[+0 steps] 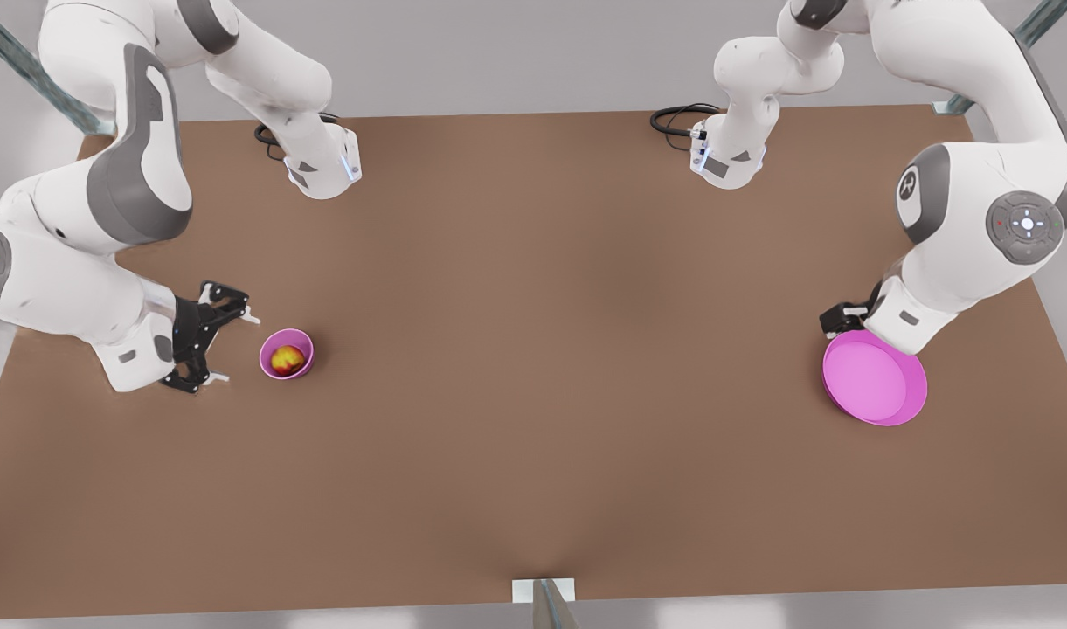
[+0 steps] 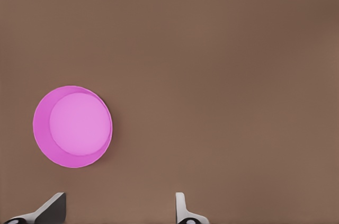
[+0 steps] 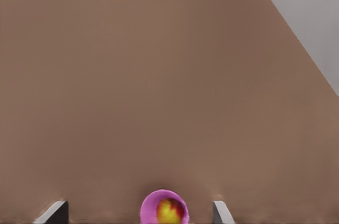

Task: Use the left arm to pick up the apple from the plate, transfer it to the gripper of the right arm, and then use the right arm to place it into the bowl

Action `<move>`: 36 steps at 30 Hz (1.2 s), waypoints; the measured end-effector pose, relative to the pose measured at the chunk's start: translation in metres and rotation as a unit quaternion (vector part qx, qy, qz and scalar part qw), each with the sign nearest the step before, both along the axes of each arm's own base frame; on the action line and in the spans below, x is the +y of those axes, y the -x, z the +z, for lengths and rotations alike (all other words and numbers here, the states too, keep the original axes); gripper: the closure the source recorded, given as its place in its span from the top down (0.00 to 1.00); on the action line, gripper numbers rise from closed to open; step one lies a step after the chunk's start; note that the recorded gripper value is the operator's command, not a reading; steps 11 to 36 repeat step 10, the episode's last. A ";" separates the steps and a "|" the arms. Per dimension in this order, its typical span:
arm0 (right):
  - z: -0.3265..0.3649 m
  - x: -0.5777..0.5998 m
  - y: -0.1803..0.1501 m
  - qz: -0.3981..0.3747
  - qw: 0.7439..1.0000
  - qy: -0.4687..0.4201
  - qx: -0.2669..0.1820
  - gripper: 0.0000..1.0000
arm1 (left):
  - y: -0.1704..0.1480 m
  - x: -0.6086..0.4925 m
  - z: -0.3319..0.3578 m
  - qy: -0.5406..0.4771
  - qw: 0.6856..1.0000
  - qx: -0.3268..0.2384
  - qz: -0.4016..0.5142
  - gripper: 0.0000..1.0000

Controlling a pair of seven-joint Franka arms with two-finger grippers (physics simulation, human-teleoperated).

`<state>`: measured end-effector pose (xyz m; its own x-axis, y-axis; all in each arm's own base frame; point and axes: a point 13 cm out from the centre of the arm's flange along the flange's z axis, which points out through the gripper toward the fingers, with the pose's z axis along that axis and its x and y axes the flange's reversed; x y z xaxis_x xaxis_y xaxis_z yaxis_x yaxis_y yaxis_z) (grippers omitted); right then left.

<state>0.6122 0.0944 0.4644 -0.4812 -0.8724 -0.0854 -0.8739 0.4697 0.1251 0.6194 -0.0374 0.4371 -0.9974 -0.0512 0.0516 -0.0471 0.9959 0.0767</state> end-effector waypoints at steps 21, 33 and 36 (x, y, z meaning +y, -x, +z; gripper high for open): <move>0.003 -0.035 0.022 -0.237 0.968 0.076 -0.009 1.00 | -0.002 -0.001 -0.001 0.000 1.000 0.000 -0.015 1.00; 0.003 -0.035 0.022 -0.237 0.968 0.076 -0.009 1.00 | -0.002 -0.001 -0.001 0.000 1.000 0.000 -0.015 1.00; 0.003 -0.035 0.022 -0.237 0.968 0.076 -0.009 1.00 | -0.002 -0.001 -0.001 0.000 1.000 0.000 -0.015 1.00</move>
